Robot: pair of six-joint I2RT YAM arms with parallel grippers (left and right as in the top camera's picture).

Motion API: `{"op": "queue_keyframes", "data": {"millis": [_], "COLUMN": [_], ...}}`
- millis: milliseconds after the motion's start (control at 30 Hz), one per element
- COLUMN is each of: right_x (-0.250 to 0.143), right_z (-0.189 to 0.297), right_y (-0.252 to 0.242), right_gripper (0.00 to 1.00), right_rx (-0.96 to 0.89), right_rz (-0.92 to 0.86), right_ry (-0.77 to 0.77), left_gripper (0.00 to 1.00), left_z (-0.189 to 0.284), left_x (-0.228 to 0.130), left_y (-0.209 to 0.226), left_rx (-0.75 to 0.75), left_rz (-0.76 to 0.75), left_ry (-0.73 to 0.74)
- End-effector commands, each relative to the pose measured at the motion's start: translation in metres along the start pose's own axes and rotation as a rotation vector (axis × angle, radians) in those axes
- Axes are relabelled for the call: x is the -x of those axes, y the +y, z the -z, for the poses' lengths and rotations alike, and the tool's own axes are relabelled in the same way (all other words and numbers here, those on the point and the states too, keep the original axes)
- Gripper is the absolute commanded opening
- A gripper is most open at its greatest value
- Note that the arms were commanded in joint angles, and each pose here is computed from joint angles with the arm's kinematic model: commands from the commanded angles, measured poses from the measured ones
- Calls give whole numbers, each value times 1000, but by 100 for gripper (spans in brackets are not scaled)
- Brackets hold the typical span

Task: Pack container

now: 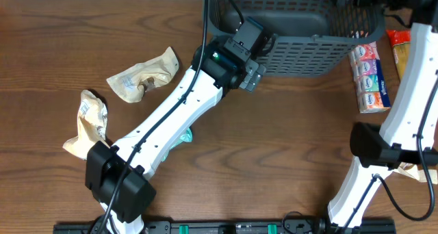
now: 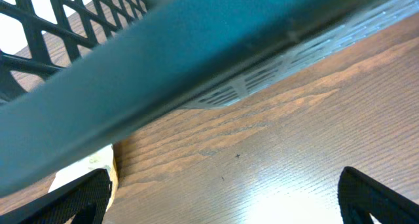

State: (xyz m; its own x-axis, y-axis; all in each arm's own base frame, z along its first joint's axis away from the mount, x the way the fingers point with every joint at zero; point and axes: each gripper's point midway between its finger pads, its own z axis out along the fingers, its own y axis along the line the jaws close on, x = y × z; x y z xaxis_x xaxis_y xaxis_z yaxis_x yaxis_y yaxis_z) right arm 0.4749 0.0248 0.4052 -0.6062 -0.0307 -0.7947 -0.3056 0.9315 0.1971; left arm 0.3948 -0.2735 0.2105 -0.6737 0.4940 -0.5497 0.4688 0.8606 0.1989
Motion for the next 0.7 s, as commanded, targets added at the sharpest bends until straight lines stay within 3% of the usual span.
{"op": "queue_keyframes", "data": {"millis": [0,300,467,567,667], "right_x": [11,4,-22,-42,-52], "right_z": [23,115,164,179,179], "right_y": [3,-64,-110,-133,-139], "right_gripper": [99,99,99,99,99], "right_rx": [-27,-427,-563,-600,-499], "right_rz": [14,-156,-239,-216,-127], "right_ry": [-54,-129,-111,-47,-9], "left_gripper": [99,99,99,99,99], "left_z": [27,133,184,202,214], "left_x": [8,24,11,-2,-15], "left_y": [1,21,66,87,100], "left_rx": [-1,-26,135,222,273], "left_rz": [-1,43,89,101,100], "left_ry": [-55,-266,-331,-328,-311]}}
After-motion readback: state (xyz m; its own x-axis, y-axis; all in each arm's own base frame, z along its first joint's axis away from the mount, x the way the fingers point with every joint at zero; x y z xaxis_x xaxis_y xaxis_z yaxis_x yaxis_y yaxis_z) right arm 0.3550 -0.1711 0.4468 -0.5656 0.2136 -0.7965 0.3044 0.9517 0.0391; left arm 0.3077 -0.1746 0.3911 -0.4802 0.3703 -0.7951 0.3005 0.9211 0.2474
